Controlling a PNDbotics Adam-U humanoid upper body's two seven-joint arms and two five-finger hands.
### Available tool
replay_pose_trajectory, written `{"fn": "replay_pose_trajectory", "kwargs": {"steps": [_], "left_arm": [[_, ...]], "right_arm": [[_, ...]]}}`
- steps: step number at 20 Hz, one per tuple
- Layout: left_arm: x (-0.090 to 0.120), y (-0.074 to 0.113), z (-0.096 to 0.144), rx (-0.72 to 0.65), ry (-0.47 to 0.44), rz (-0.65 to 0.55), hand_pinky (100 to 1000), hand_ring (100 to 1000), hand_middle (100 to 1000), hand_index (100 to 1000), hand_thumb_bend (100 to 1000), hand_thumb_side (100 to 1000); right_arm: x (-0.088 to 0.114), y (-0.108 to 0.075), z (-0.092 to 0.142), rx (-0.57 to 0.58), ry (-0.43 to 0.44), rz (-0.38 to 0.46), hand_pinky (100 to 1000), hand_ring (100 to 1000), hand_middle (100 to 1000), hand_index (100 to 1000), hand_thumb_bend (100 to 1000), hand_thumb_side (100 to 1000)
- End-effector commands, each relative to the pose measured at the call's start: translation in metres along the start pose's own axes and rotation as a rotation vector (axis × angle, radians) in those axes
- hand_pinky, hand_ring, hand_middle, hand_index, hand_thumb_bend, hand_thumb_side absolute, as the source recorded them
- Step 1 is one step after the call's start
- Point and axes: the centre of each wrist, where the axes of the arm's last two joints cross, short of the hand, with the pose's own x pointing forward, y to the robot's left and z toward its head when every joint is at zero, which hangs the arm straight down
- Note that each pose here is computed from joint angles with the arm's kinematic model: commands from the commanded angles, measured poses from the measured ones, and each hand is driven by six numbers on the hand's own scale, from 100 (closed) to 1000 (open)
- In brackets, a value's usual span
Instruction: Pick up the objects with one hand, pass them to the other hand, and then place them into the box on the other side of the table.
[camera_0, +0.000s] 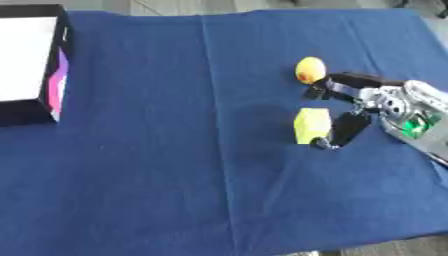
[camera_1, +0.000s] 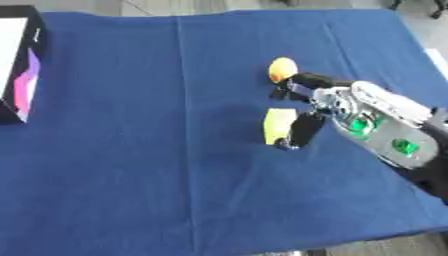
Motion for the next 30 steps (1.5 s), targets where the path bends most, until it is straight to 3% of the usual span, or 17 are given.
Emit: {"fn": "replay_pose_trajectory", "kwargs": {"steps": [1,21,27,30], "left_arm": [[0.01,0.0,-0.004,-0.014,-0.039,0.0,773,811,810,882,794,551],[0.014,-0.003,-0.004,-0.028,-0.043,0.004,775,814,813,883,789,554],[0.014,-0.004,-0.004,-0.031,-0.043,0.008,776,815,813,883,786,555],[0.014,-0.003,-0.004,-0.033,-0.044,0.006,776,815,813,882,784,556]], "right_arm": [[-0.001,-0.008,0.003,-0.02,0.04,0.002,887,864,802,837,480,100],[-0.019,0.0,-0.019,0.003,0.133,-0.017,886,838,751,798,403,100],[-0.02,0.004,-0.022,0.022,0.131,-0.023,869,778,620,685,361,100],[-0.017,0.002,-0.019,0.008,0.113,-0.036,852,735,540,601,229,100]]}}
